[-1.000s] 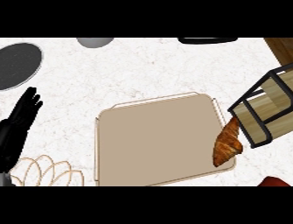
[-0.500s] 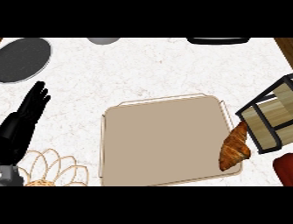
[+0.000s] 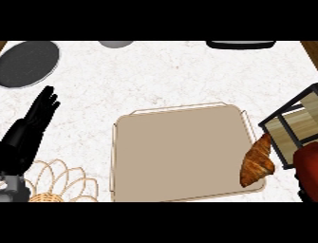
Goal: Pick the bell pepper from the tray and place it in the tiered shelf
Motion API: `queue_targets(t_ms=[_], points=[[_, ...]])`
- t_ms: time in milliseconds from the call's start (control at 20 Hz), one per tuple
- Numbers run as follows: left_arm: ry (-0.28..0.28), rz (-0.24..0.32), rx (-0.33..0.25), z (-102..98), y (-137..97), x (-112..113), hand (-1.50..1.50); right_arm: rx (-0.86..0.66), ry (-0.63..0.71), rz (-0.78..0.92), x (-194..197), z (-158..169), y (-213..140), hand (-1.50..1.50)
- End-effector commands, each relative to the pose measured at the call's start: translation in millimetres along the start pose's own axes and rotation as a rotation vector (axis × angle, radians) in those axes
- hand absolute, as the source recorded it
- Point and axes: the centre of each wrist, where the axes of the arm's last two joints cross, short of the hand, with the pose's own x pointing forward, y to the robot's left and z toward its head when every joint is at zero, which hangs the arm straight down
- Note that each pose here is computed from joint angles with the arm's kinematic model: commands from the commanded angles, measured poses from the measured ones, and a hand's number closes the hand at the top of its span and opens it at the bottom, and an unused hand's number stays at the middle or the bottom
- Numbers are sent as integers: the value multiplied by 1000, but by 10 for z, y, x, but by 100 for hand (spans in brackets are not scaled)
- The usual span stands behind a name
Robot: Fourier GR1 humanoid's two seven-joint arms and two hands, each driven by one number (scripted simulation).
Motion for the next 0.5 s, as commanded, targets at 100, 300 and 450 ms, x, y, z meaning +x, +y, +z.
queue_targets(t_ms=[100, 300, 450], points=[[-2, -9, 20, 15, 49, 23, 0, -80, -117, 533, 413, -48, -459, 150], [-15, -5, -4, -24, 29, 106, 0, -125, -175, 800, 592, -275, -715, 150], [-4, 17, -36, -12, -59, 79, 0, -144, -212, 896, 630, -464, -854, 150]])
